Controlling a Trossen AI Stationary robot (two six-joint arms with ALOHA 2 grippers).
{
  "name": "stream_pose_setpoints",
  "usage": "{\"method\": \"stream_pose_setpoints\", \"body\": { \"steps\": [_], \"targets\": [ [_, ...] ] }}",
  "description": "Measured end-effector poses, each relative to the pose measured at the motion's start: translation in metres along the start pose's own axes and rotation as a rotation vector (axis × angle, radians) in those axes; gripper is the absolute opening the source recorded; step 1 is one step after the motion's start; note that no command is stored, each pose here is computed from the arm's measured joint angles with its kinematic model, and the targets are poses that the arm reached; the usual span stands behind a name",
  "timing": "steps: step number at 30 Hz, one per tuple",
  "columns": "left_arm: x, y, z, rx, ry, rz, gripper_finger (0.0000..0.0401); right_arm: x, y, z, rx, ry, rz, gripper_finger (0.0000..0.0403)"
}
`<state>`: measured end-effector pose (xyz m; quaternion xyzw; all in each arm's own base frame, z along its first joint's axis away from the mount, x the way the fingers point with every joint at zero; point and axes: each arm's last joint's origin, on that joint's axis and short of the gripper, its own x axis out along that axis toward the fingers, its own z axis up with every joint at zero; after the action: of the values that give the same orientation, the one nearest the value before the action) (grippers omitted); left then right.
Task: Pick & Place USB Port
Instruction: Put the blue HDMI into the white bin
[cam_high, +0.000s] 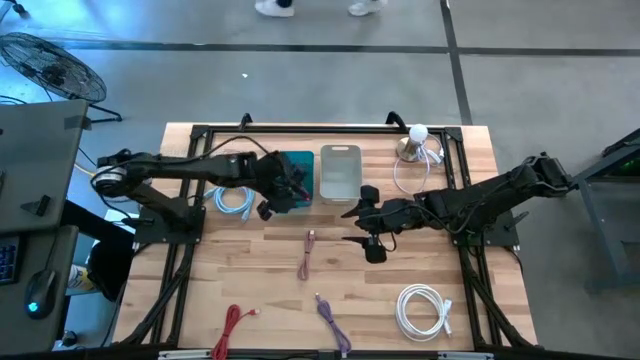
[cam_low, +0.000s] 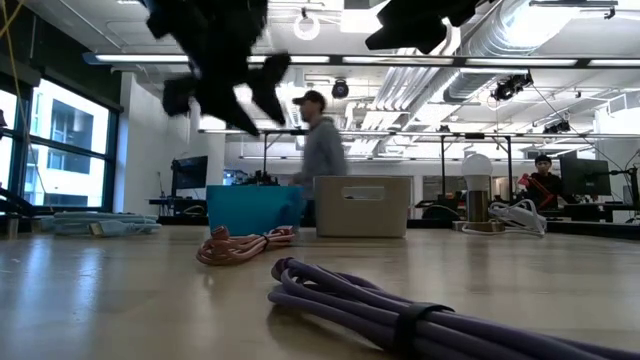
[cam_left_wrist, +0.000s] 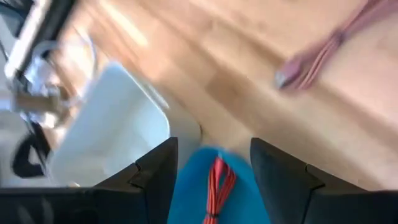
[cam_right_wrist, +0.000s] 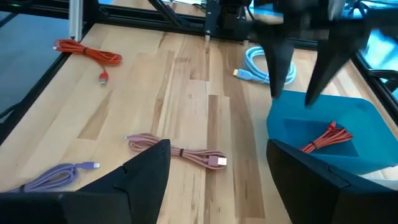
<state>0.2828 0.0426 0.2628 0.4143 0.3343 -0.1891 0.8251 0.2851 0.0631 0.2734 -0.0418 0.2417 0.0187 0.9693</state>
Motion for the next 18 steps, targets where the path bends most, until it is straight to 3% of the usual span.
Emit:
{"method": "stream_pose_setpoints", "body": {
  "steps": [9, 18],
  "targets": [
    [-0.083, 0.006, 0.053, -0.134, -0.194, 0.109, 0.0195, -0.002, 0.01, 0.0, -0.015, -0.001, 0.049, 0.0259],
    [-0.13, 0.002, 0.057, -0.589, -0.338, 0.12, 0.0195, -0.007, 0.029, 0.0, -0.041, -0.019, 0.08, 0.0259]
  ]
}}
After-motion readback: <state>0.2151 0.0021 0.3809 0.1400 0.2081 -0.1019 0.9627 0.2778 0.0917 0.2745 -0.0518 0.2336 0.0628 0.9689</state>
